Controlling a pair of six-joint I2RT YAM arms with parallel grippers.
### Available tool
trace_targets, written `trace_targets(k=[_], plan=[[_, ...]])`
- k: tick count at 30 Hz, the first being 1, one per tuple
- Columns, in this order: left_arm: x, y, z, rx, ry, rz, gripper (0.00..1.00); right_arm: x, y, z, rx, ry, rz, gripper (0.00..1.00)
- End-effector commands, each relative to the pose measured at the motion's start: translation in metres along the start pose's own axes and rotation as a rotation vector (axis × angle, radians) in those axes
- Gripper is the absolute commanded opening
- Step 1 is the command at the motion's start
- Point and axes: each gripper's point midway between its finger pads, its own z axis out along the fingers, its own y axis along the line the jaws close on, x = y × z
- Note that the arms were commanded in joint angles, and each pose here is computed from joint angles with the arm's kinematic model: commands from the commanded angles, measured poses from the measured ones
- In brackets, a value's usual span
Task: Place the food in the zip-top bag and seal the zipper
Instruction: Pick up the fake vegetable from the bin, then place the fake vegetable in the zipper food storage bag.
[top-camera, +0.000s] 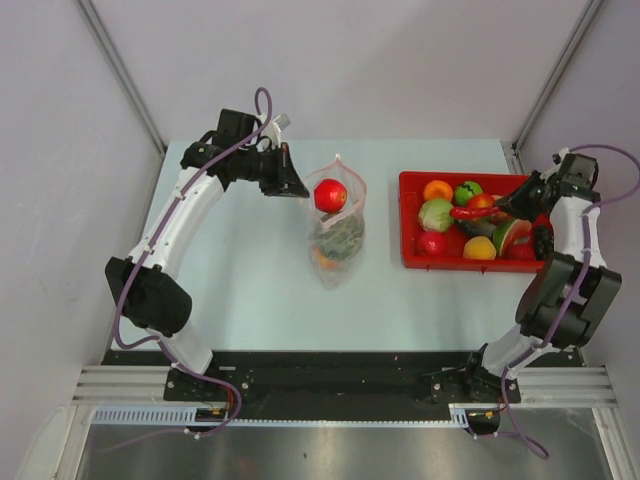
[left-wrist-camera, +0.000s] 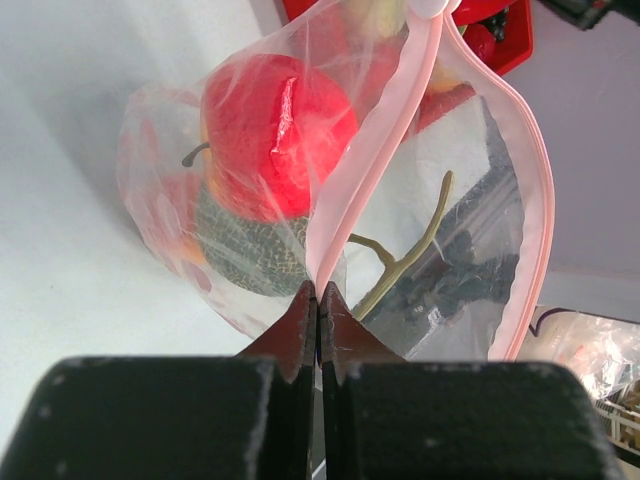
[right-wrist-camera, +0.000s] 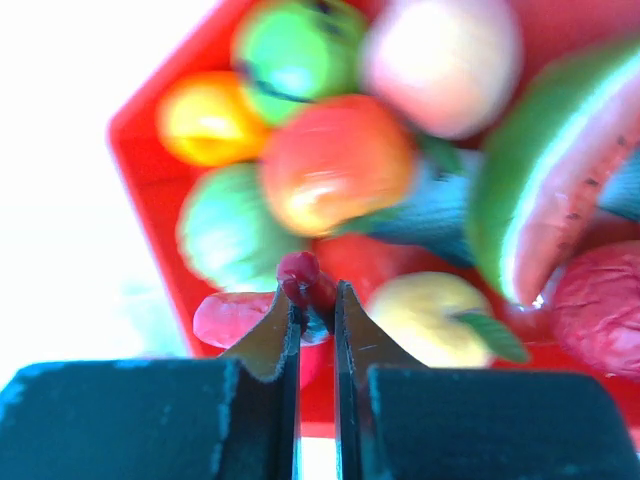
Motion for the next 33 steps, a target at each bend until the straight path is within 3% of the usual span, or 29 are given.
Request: trace_targets(k=[1, 7, 11, 17, 23, 33], plan=[[-0.005, -0.008, -0.006, 0.027, -0.031, 0.021, 0.0, -0.029, 0.073, -0.058, -0.239, -0.174, -0.169, 0.0], [0.001, -0.013, -0.003, 0.006, -0.025, 0.071, 0.0, -0.029, 0.192, -0.157, -0.523, -0.469, -0.616, 0.0], [0.0, -0.019, -0.003, 0.004, -0.035, 0.105, 0.0, 0.008, 0.272, -0.218, -0.75, -0.6, -0.863, 0.0], [0.001, -0.03, -0.007, 0.005, -0.051, 0.162, 0.0, 0.046, 0.333, -0.25, -0.883, -0.695, -1.106, 0.0], [0.0, -0.04, -0.011, 0.011, -0.063, 0.193, 0.0, 0.093, 0.364, -0.234, -0.966, -0.596, -1.325, 0.0], [0.0, -0.043, -0.012, 0.014, -0.069, 0.2, 0.0, 0.177, 0.355, -0.179, -1.084, -0.153, -1.427, 0.0]])
